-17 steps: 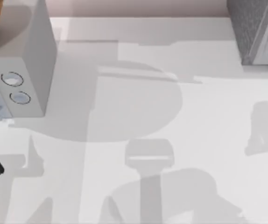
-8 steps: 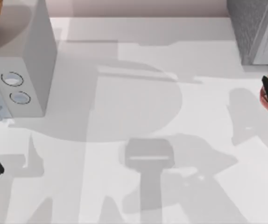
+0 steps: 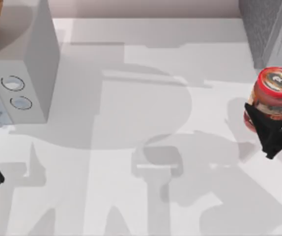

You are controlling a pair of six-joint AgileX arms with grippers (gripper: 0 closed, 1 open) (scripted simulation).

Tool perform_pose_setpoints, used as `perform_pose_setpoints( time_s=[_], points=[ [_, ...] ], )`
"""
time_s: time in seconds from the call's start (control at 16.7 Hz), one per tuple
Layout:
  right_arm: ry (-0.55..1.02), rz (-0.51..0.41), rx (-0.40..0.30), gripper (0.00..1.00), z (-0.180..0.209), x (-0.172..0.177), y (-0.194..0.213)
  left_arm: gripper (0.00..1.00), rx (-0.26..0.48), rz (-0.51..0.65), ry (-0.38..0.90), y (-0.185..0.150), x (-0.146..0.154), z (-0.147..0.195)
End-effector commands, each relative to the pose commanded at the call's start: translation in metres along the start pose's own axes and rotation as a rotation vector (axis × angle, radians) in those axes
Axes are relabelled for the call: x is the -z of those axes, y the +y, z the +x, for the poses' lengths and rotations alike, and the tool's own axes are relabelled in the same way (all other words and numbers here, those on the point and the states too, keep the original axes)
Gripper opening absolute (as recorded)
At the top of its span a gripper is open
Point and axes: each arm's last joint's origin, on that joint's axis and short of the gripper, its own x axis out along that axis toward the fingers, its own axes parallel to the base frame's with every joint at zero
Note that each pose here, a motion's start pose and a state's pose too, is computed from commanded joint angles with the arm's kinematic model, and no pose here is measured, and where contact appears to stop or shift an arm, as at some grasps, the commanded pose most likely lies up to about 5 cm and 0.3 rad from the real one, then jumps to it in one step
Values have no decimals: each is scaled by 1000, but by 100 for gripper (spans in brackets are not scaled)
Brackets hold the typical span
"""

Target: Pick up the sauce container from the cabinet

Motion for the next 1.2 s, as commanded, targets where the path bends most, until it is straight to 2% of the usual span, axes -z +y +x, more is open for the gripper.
perform_pose_setpoints(
  time_s=[0.24,0.66,1.2],
  points=[
    [-11,-15,-44,0,4,13,-1,100,0,0,0,0,0,0],
    [-9,-13,-40,0,5,14,-2,100,0,0,0,0,0,0],
    [-7,-11,-45,0,35,27,-2,100,0,0,0,0,0,0]
  ],
)
